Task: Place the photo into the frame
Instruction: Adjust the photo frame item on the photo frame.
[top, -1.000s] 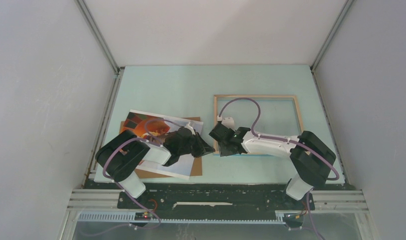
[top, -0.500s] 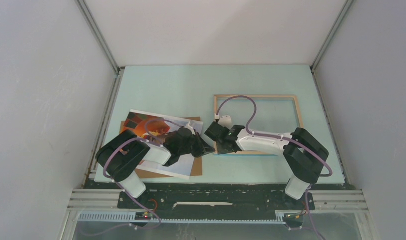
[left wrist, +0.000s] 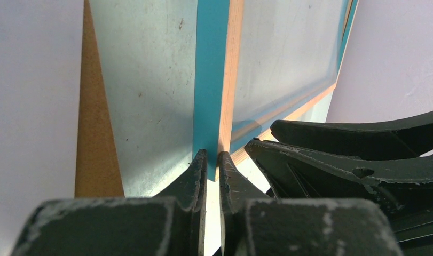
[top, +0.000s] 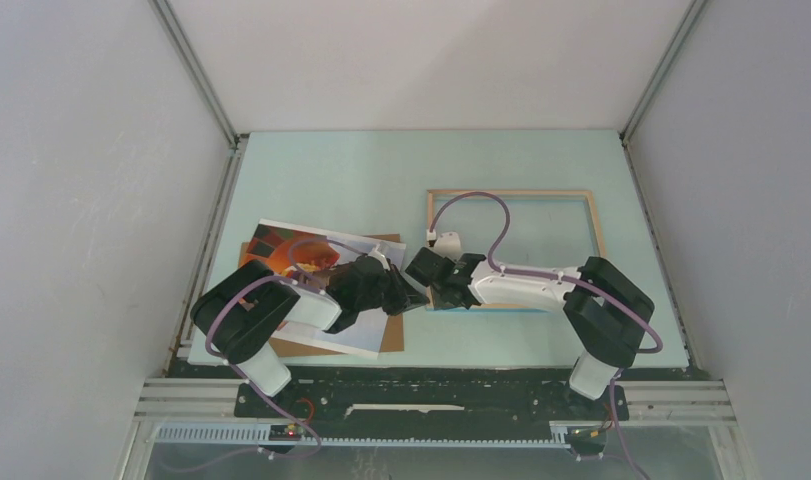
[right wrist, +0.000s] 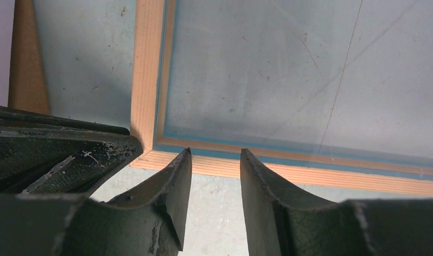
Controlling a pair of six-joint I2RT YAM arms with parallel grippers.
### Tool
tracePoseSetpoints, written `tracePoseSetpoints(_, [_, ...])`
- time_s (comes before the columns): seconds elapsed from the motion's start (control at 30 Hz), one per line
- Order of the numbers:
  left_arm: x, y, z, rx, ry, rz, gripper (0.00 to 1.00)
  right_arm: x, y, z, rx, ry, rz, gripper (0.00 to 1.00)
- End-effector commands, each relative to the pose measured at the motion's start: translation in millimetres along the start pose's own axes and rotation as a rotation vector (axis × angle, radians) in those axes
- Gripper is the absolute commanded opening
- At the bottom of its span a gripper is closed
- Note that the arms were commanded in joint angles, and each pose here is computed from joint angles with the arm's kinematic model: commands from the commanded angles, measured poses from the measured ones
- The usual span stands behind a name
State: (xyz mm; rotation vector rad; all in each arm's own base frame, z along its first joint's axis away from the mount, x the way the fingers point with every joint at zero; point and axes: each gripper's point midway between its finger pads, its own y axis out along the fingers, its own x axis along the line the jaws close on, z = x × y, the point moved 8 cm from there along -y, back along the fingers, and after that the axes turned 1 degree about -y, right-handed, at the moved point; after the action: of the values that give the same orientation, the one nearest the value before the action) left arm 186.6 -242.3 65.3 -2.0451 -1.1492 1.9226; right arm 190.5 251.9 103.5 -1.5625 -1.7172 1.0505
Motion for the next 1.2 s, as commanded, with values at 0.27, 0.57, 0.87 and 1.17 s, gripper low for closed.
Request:
tracePoseSetpoints(0.27, [81, -17, 30, 0.092, -0.016, -0.399, 0.10, -7, 22, -22, -0.183, -0.053, 0.135, 0.46])
tracePoseSetpoints(0.57, [79, -17, 29, 0.091, -0.004, -0.395, 0.10, 2, -44, -35, -0.240, -0.049, -0.081, 0.47])
tracePoseSetpoints(0.87, [66, -16, 24, 0.085, 0.047, -0.358, 0.13, -54, -58, -33, -0.161, 0.118, -0.179, 0.62])
tracePoseSetpoints(1.17, [65, -15, 23, 0.093, 0.063, -0.366, 0.13, -44, -34, -11, 0.040, 0.198, -0.440, 0.52])
